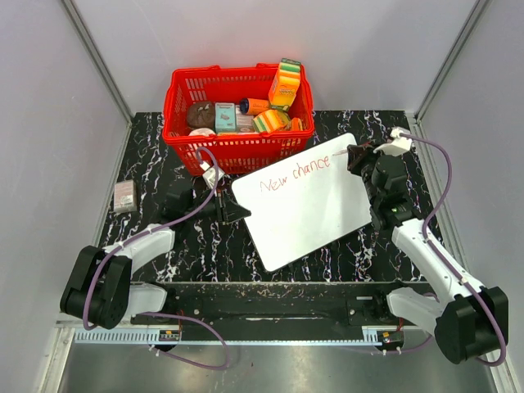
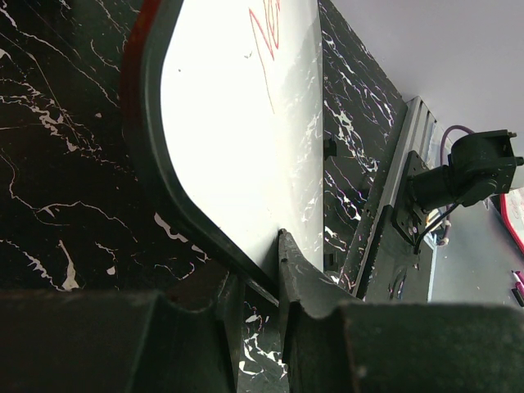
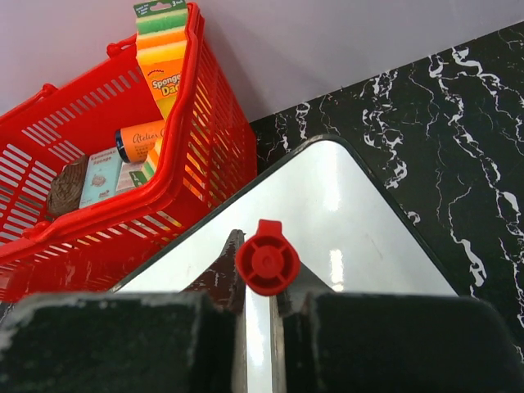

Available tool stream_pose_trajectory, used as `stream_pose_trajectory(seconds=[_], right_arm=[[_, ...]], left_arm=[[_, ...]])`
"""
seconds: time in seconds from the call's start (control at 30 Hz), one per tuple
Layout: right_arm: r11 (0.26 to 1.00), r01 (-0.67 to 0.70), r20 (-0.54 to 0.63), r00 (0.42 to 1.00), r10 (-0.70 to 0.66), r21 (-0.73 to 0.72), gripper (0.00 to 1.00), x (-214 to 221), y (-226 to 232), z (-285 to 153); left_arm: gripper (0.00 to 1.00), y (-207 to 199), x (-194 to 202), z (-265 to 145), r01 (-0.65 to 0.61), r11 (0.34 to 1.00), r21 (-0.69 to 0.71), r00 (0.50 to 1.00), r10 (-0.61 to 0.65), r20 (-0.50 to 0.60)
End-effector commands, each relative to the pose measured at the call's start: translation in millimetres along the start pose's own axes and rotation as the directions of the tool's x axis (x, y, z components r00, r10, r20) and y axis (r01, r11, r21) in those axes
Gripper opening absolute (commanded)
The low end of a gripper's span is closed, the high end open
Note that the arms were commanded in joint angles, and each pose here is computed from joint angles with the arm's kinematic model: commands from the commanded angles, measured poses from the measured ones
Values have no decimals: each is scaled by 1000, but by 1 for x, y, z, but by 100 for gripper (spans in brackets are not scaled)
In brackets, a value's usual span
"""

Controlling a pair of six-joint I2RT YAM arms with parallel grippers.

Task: Write a sentence on the whiteboard
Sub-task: Write on the whiteboard with the whiteboard marker without the cap.

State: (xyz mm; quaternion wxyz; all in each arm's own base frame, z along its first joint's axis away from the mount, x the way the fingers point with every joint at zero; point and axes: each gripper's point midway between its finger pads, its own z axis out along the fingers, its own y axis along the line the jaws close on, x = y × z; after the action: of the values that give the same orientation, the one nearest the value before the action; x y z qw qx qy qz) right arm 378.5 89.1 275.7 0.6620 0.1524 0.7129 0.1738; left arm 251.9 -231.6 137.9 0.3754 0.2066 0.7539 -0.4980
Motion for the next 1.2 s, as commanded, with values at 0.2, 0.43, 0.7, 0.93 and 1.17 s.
stream_pose_trajectory(seconds=[0.2, 0.43, 0.7, 0.93, 1.17], right_arm=[[1000, -2, 68, 998, 1, 14, 0, -29, 6, 16], [1000, 1, 55, 999, -2, 24, 0, -22, 3, 22], [1000, 3, 34, 999, -3, 26, 0, -14, 0, 26], [1000, -4, 2, 1000, 4, 1, 0, -6, 2, 23], [1000, -11, -27, 1000, 11, -20, 0, 4, 4, 19]], left_arm=[[0, 8, 25, 4, -110, 994, 1, 991, 110, -77], [0, 8, 26, 4, -110, 994, 3, 991, 110, -77], [0, 7, 25, 4, -111, 994, 6, 991, 111, -77], [0, 8, 25, 4, -111, 994, 3, 991, 111, -76], [0, 7, 26, 5, -111, 994, 5, 991, 111, -78]])
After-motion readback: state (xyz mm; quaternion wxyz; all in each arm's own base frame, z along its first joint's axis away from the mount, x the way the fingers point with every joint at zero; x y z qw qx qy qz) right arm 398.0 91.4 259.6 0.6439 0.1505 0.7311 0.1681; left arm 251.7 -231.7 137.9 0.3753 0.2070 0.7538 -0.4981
